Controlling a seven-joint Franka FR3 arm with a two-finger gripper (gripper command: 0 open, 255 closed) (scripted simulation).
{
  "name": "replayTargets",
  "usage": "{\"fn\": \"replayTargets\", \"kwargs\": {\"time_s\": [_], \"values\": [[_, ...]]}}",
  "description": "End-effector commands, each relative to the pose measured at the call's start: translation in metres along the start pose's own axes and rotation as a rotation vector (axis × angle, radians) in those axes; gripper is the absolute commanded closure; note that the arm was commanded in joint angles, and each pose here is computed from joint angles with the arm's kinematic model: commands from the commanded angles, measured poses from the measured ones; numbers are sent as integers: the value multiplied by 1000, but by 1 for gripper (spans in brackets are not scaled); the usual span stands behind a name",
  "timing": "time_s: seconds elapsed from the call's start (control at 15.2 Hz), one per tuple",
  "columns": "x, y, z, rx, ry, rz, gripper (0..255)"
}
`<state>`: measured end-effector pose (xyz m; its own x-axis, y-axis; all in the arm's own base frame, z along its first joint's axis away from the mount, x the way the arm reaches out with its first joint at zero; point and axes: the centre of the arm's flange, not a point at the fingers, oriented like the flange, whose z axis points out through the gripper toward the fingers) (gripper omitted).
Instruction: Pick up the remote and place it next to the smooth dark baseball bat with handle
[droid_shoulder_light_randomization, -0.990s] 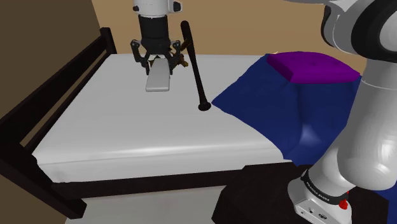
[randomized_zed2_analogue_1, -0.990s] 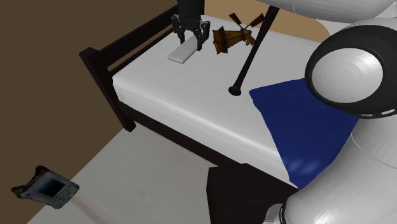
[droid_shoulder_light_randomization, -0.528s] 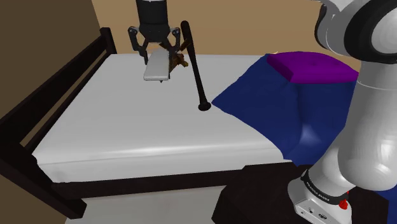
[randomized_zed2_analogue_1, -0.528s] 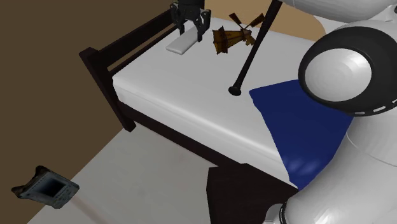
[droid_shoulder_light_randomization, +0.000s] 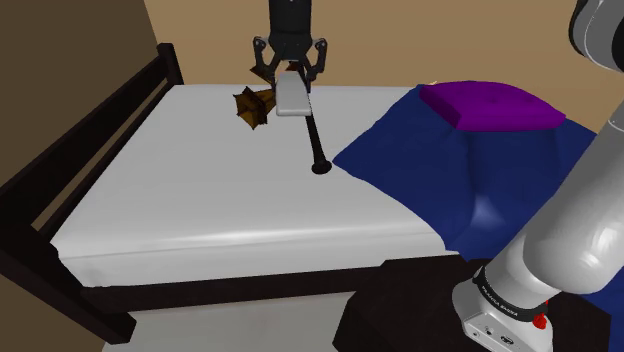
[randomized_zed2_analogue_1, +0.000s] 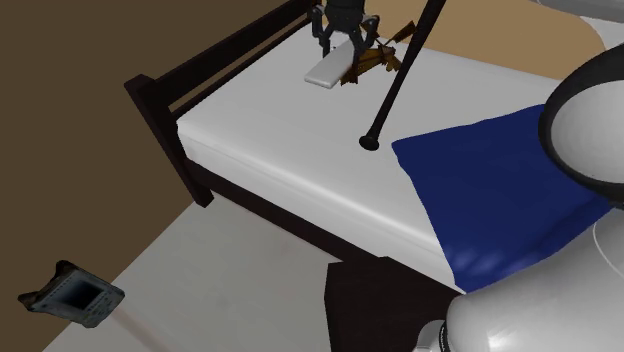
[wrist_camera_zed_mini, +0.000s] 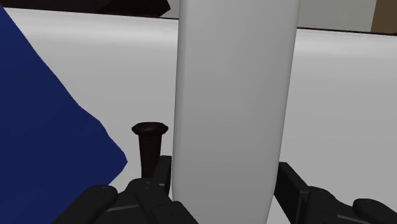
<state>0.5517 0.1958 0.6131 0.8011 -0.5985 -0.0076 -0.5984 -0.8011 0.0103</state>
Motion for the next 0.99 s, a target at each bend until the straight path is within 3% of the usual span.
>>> {"fn": "replayTargets", "kwargs": {"time_s": [0.0,0.92], "values": [[9,23,-1,1,0,-1,255],[83,193,0,1,0,-1,255]]}}
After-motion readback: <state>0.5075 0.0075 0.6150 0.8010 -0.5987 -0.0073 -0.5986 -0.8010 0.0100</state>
